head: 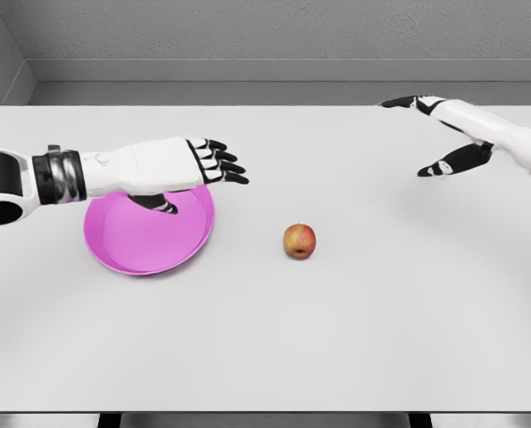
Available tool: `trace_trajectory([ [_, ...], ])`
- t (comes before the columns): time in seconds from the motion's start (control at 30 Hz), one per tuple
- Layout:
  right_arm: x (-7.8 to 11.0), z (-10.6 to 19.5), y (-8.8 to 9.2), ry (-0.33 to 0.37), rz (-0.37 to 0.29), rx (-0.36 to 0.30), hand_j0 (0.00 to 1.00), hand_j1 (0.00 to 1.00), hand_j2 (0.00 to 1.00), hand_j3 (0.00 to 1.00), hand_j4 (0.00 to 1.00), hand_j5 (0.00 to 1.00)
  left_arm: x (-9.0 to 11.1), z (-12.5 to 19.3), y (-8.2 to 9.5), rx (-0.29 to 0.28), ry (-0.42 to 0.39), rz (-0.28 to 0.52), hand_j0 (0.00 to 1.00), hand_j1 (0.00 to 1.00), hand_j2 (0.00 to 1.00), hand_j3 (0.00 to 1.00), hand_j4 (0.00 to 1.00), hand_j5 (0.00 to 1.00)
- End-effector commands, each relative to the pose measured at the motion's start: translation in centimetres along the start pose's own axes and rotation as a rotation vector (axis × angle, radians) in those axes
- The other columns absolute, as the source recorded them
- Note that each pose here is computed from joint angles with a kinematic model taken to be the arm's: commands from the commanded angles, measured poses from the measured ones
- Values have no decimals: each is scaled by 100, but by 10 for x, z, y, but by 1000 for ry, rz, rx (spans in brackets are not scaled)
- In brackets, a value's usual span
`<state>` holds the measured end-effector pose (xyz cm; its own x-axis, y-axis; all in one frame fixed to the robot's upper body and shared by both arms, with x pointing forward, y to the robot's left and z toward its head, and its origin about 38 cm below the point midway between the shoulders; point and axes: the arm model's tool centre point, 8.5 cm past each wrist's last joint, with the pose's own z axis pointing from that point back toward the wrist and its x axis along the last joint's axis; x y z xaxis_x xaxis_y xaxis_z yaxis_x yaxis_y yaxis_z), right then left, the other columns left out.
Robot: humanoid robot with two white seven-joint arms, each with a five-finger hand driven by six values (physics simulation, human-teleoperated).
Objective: Put the apple on the plate with both arms
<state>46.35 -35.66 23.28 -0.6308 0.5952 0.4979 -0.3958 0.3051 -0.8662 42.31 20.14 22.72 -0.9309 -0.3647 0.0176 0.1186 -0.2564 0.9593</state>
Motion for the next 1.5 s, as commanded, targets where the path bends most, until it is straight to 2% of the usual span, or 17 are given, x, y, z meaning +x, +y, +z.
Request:
trace_trajectory([
  [0.0, -8, 15, -18, 29, -7, -73, 100, 100, 100, 100, 100, 100, 20, -40, 4, -12, -88, 14, 100, 100, 100, 100, 100, 100],
  [0.1, 0, 0, -6, -8, -15, -44, 100, 100, 100, 100, 100, 100, 29, -60, 20, 29, -129, -3, 100, 100, 100, 100, 100, 100],
  [0.17, 0, -2, -3, -9, -15, -34, 100, 100, 100, 100, 100, 100, 35, -69, 22, 37, -151, -2, 100, 100, 100, 100, 100, 100],
  [0.23, 1, -2, -3, -9, -15, -32, 100, 100, 100, 100, 100, 100, 43, -90, 23, 18, -186, -20, 100, 100, 100, 100, 100, 100],
  [0.27, 0, -1, -3, -7, -13, -32, 100, 100, 100, 100, 100, 100, 38, -100, 17, -6, -177, -9, 100, 100, 100, 100, 100, 100],
  [0.33, 0, 0, -4, -5, -12, -31, 100, 100, 100, 100, 100, 100, 43, -111, 15, -22, -179, -43, 100, 100, 100, 100, 100, 100],
  [0.43, 0, 0, -3, -3, -10, -28, 100, 100, 100, 100, 100, 100, 48, -115, 3, -70, -185, -71, 100, 100, 100, 100, 100, 100],
  [0.57, 2, -7, -2, -5, 8, -9, 100, 100, 100, 100, 100, 100, 47, -116, 1, -83, -176, -86, 100, 100, 100, 100, 100, 100],
  [0.77, 1, -7, 0, -2, 5, -4, 100, 100, 100, 100, 100, 100, 47, -120, -15, -132, -180, -77, 100, 100, 100, 100, 100, 100],
  [0.93, 0, -7, 2, -2, 2, -1, 100, 100, 100, 100, 100, 100, 48, -127, -16, -129, -184, -67, 98, 98, 98, 98, 98, 98],
  [1.07, 0, -7, 2, -2, 1, 0, 100, 100, 100, 100, 100, 100, 48, -127, -17, -131, -184, -66, 93, 93, 93, 93, 93, 93],
  [1.27, 0, -8, 3, -2, 0, 1, 100, 100, 100, 100, 100, 100, 44, -132, -19, -140, -174, -56, 92, 92, 92, 92, 92, 92],
  [1.47, 0, -7, 4, 0, -2, 2, 100, 100, 100, 100, 100, 100, 51, -138, -25, -161, -194, -63, 88, 88, 88, 88, 88, 88],
])
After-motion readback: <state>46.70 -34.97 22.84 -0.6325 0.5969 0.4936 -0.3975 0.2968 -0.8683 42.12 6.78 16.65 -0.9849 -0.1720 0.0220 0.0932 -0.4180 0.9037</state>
